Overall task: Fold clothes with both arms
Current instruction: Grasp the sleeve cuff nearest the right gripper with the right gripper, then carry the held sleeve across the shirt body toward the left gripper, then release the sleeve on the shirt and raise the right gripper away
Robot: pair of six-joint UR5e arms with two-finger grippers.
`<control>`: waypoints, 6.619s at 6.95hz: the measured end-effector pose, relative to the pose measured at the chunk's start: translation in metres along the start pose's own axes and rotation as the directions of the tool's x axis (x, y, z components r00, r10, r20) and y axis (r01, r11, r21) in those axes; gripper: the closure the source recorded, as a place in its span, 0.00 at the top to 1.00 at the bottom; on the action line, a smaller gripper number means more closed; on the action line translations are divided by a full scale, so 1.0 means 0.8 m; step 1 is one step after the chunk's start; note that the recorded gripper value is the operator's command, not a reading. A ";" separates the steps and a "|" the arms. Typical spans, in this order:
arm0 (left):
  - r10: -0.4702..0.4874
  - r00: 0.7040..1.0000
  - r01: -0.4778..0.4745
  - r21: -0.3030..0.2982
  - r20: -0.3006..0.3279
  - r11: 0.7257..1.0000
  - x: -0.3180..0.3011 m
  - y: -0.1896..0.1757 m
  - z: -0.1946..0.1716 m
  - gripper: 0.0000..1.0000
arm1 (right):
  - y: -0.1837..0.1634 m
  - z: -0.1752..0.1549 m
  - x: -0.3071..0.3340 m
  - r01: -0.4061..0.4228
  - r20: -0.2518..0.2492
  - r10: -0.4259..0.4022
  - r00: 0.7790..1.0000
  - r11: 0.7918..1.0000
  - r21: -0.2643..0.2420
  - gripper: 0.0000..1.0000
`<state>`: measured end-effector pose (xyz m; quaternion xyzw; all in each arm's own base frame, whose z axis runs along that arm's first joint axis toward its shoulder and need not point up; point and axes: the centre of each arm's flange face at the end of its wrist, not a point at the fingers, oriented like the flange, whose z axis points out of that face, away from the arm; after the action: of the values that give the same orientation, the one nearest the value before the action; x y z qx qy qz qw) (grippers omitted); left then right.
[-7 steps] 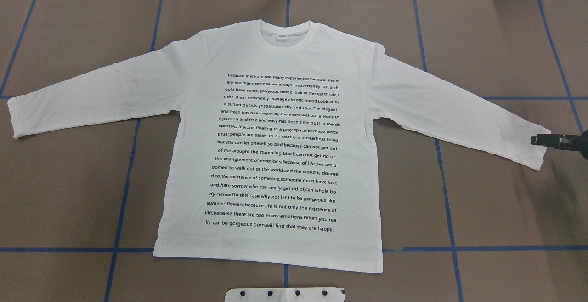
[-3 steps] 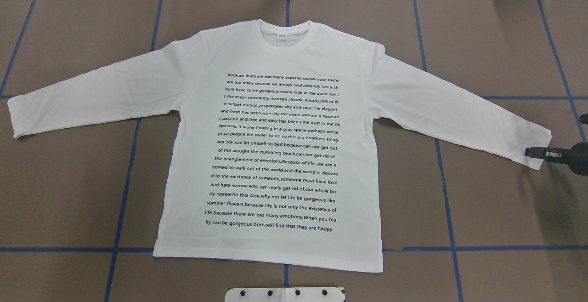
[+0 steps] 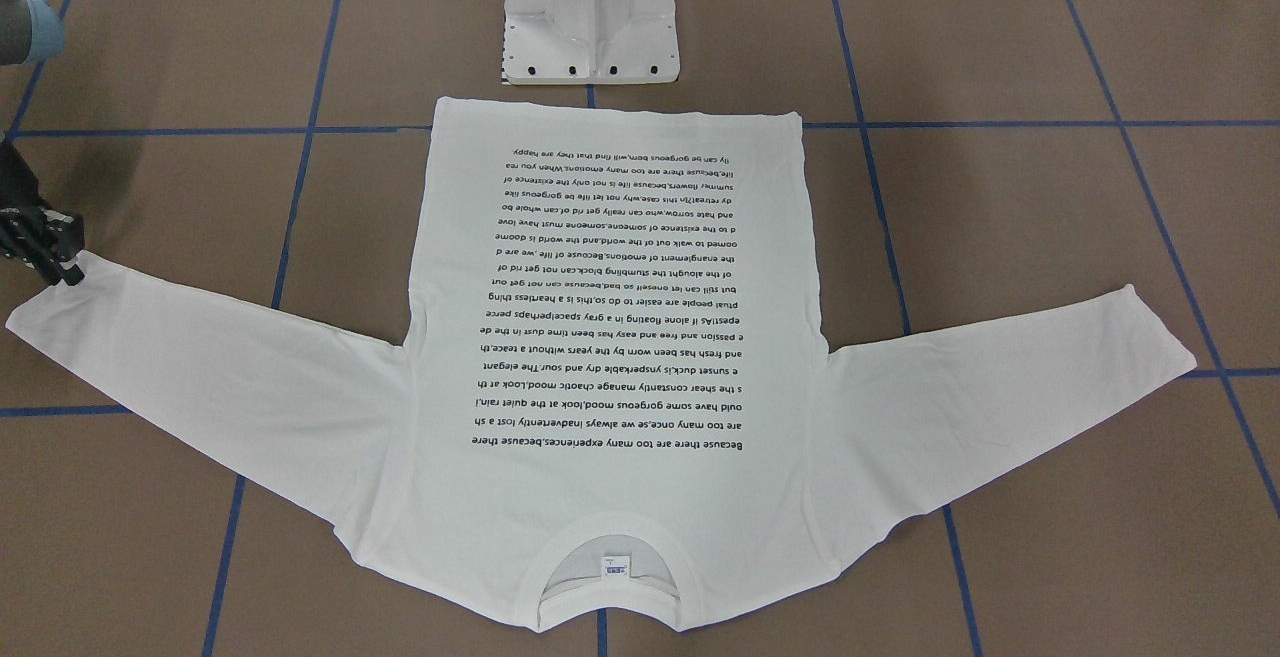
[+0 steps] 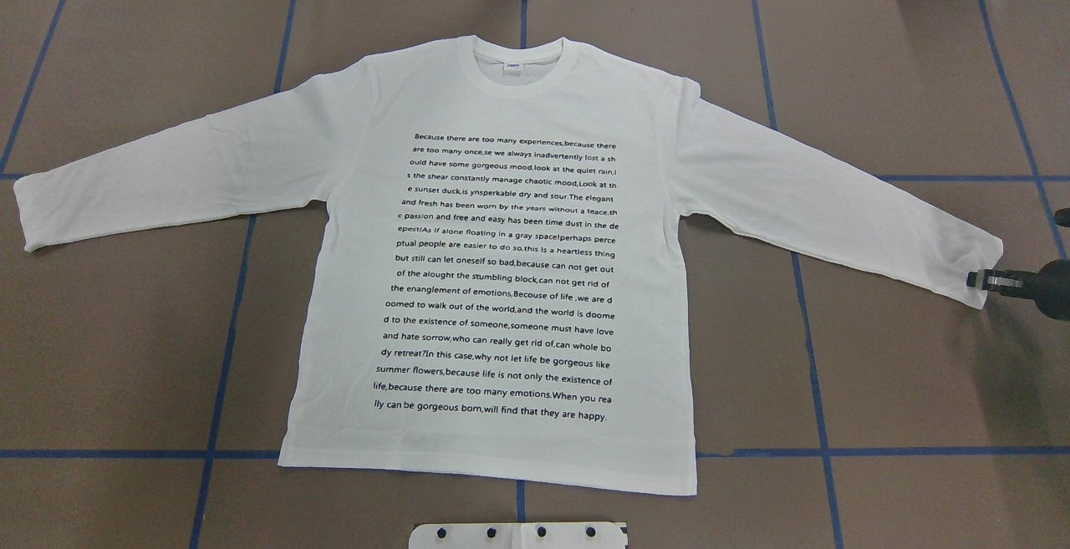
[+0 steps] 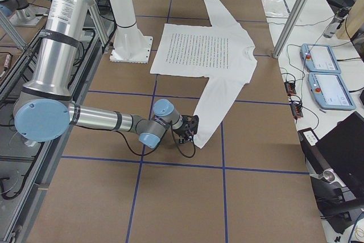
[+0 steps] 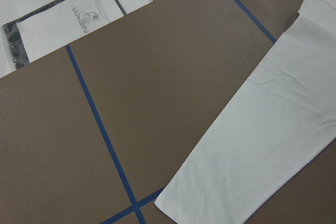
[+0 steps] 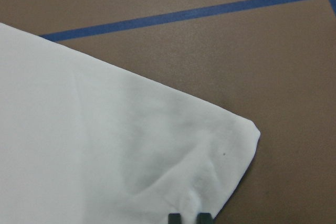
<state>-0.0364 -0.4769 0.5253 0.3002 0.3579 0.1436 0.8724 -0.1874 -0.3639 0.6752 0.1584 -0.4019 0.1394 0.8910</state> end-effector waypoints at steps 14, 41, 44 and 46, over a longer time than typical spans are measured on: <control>-0.006 1.000 0.006 -0.006 0.000 1.000 -0.002 0.004 0.002 1.00 | -0.274 -0.184 -0.737 -0.013 -0.018 0.014 1.000 0.997 0.071 0.00; 0.030 0.995 -0.022 0.086 -0.091 0.996 0.028 0.057 0.164 1.00 | -0.353 -0.098 -0.469 0.242 -0.033 -0.247 0.968 0.963 -0.119 1.00; 0.073 0.994 -0.069 0.045 -0.082 0.997 0.058 0.116 0.217 1.00 | -0.364 -0.129 -0.287 0.351 0.006 -0.355 0.935 0.922 -0.163 1.00; 0.080 0.996 -0.079 0.011 -0.034 0.997 0.059 0.142 0.244 1.00 | -0.361 -0.137 -0.260 0.357 0.025 -0.358 0.933 0.919 -0.167 1.00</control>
<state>0.1315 -0.4486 0.6812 0.3157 0.3614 0.1818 0.8583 -0.1381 -0.6091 0.3989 0.1527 -0.3738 -0.0595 0.9129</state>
